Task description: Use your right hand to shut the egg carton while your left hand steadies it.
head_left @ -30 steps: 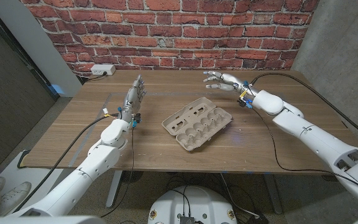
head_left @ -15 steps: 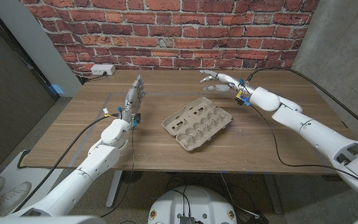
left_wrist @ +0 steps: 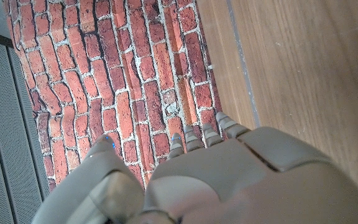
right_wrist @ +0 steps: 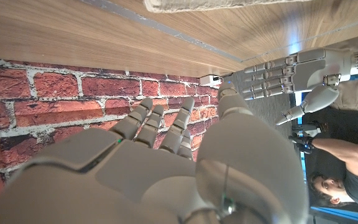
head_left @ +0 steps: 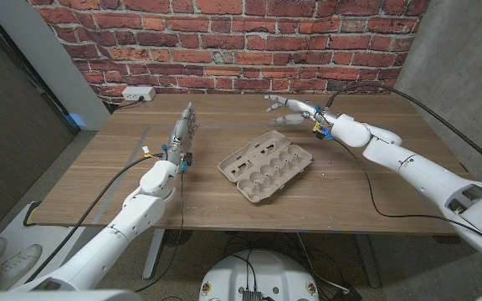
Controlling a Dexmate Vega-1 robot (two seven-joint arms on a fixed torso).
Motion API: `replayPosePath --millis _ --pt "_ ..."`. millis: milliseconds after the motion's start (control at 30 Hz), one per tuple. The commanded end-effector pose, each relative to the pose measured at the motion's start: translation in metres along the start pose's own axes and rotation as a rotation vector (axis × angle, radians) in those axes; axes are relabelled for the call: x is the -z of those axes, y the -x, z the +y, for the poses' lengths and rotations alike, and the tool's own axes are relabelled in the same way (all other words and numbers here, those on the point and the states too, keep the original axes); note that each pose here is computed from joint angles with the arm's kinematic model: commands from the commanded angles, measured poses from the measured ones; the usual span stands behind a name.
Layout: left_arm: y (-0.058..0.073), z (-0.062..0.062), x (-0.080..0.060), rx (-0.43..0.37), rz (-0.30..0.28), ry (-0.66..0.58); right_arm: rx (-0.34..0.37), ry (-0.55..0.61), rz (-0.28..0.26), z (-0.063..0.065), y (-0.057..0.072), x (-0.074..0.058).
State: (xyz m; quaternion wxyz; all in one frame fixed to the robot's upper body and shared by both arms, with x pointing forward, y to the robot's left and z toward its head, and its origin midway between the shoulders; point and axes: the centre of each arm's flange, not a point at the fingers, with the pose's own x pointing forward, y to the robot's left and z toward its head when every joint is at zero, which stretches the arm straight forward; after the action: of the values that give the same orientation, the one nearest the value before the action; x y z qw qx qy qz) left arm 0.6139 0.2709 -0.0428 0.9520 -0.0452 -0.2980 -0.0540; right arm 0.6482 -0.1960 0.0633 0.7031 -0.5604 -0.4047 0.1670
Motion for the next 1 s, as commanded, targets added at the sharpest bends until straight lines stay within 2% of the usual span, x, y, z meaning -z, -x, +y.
replayPosePath --millis 33,667,1000 --pt "-0.002 -0.004 0.003 -0.013 0.003 0.006 -0.006 0.178 0.013 0.005 -0.015 -0.005" --pt "-0.008 -0.004 0.004 -0.033 0.001 0.004 -0.064 0.227 0.044 0.012 -0.039 0.001" --pt "-0.010 -0.003 0.003 -0.038 0.002 -0.002 -0.096 0.248 0.029 0.017 -0.048 0.004"
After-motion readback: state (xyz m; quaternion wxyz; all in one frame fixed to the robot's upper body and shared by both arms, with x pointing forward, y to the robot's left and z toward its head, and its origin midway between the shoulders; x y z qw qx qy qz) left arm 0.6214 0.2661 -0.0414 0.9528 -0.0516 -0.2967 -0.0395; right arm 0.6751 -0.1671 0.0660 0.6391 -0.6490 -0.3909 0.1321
